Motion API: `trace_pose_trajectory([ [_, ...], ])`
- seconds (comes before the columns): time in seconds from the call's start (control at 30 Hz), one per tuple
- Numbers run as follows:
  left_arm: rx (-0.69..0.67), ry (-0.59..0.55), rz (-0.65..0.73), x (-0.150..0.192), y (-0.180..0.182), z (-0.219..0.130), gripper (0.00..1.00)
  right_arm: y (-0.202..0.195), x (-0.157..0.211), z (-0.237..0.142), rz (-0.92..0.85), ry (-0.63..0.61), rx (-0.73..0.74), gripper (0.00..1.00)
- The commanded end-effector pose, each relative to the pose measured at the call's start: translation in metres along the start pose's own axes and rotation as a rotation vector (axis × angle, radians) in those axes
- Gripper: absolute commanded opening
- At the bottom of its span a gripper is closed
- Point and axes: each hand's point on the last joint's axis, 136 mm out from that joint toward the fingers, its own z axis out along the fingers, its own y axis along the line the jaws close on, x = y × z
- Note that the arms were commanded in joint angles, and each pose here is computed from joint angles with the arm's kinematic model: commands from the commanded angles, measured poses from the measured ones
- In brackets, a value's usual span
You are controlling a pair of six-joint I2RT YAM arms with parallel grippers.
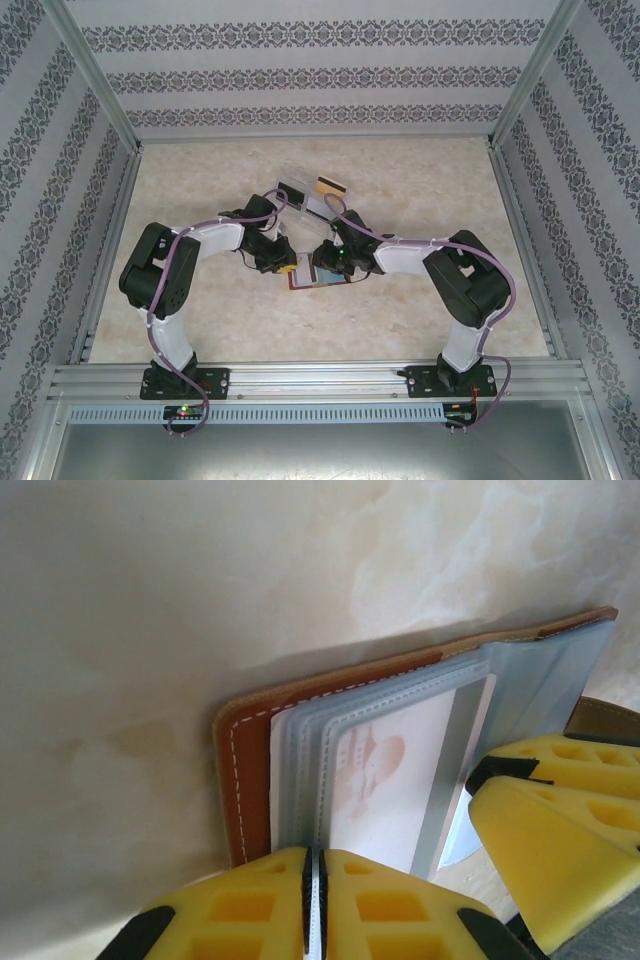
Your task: Take the credit cards out of the card holder
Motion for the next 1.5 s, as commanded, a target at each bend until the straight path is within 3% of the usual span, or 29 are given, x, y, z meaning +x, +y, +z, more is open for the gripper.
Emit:
trace_pose_trajectory([
  [0.0,0.025,0.015,0.012,0.0,-0.011,0.005,0.13,0.009,0.0,0.005,-0.01,0.011,-0.025,0.22],
  [0.33,0.019,0.022,0.02,-0.001,-0.012,0.005,0.1,0.001,0.003,0.008,0.008,0.024,-0.006,0.23],
  [0.67,-0.005,-0.012,0.039,-0.007,-0.013,-0.002,0.11,0.026,0.023,0.006,0.042,0.036,-0.054,0.18],
  [1.47,-0.001,0.018,0.035,-0.002,-0.01,0.003,0.12,0.013,0.01,-0.004,0.067,-0.032,-0.068,0.13],
])
